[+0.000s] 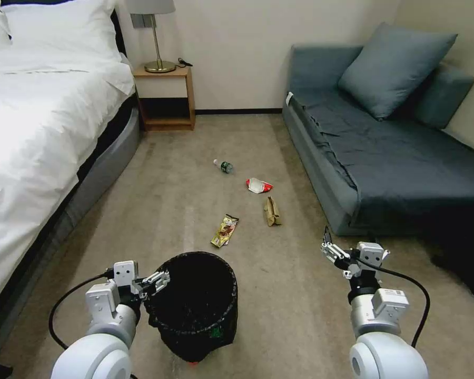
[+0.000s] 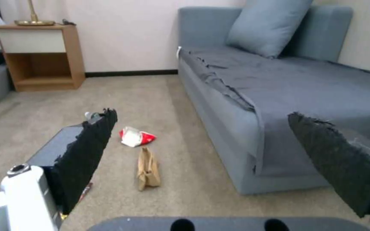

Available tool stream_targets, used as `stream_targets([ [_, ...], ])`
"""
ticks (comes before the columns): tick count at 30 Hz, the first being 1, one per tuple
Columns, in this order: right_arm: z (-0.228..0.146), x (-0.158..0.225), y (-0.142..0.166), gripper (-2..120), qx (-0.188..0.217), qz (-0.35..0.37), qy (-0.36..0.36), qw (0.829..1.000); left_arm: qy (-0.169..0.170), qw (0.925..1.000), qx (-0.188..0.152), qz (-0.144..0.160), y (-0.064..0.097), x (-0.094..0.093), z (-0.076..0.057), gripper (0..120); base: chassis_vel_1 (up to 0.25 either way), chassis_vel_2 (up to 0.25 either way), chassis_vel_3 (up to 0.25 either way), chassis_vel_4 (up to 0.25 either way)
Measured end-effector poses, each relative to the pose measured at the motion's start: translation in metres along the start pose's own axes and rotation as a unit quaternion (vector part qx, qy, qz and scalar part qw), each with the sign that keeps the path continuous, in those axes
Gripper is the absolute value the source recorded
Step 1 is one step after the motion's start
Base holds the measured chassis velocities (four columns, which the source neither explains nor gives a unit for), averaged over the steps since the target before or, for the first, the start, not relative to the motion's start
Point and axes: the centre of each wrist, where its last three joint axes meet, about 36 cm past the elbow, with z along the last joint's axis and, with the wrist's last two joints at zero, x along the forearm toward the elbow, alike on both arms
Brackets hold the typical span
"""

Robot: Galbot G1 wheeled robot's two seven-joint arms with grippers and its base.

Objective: Pick up the trash bin, then pick up the garbage on the floor and place it into the trash bin.

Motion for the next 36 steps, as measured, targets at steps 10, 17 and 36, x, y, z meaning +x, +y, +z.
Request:
stream_targets([
  [10,0.004,-0.002,0.000,100,0.003,0.001,0.004,1.000,0.069,0.9972,0.016,-0.024,0.007,-0.018,0.024,100,0.000,0.000,0.000,0.000],
  [17,0.005,-0.003,0.000,100,0.003,0.002,0.004,1.000,0.080,0.9962,0.027,-0.023,0.004,-0.036,0.027,100,0.000,0.000,0.000,0.000],
  [36,0.009,-0.003,-0.001,100,0.004,0.013,0.002,1.000,0.140,0.9876,0.063,-0.032,0.009,-0.082,0.048,90,0.000,0.000,0.000,0.000],
])
